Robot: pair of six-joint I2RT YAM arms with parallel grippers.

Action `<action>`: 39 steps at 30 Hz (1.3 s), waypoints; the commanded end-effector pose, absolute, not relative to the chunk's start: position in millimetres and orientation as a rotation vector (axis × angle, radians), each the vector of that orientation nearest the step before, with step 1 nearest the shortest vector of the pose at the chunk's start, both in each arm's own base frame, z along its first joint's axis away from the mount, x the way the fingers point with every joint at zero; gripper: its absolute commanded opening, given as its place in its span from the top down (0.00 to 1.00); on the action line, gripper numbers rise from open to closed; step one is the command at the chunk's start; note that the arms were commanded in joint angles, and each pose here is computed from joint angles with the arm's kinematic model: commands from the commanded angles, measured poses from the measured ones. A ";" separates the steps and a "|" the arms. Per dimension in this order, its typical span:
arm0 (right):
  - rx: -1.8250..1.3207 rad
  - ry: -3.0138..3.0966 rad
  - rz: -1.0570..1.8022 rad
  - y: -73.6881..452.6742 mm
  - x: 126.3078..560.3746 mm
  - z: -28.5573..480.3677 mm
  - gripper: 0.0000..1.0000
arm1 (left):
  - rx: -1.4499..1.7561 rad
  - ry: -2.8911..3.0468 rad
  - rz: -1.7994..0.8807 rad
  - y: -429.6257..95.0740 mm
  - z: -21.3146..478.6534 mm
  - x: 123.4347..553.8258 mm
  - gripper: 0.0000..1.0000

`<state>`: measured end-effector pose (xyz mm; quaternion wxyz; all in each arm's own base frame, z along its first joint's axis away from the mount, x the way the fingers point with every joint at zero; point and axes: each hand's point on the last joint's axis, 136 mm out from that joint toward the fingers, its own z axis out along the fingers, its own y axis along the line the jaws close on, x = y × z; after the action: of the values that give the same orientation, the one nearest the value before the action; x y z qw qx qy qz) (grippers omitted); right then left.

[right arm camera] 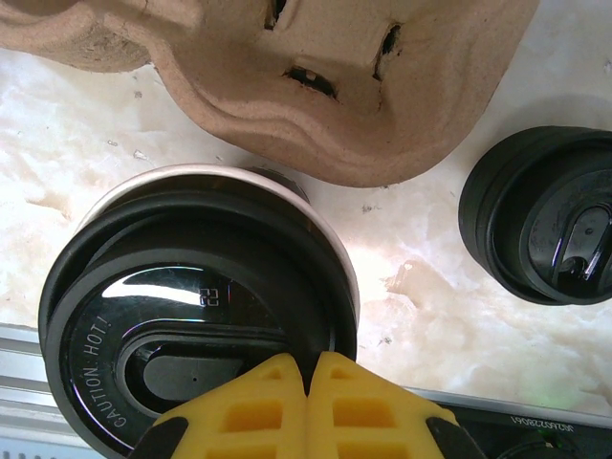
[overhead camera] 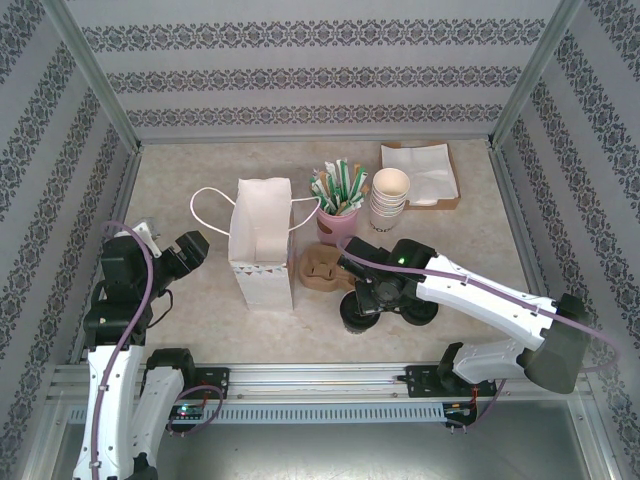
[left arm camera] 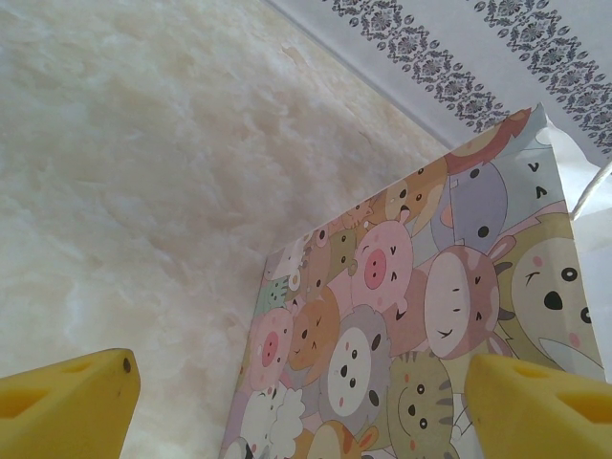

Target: Pack the takeout coffee

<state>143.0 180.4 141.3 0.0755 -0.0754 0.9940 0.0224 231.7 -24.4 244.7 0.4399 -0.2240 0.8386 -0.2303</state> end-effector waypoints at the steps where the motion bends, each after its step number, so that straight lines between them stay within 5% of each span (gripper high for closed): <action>1: -0.210 2.977 0.010 176.2 143.2 134.4 1.00 | -0.548 2.089 -0.595 -28.8 243.3 231.2 0.11; 39: -0.122 2.951 0.002 171.7 145.9 124.5 1.00 | -0.555 2.084 -0.609 -29.6 242.0 232.9 0.12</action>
<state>150.3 177.9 136.2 0.1037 -0.0427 0.9933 0.0270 231.5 -25.8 242.2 0.4352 -0.2264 0.8391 -0.2350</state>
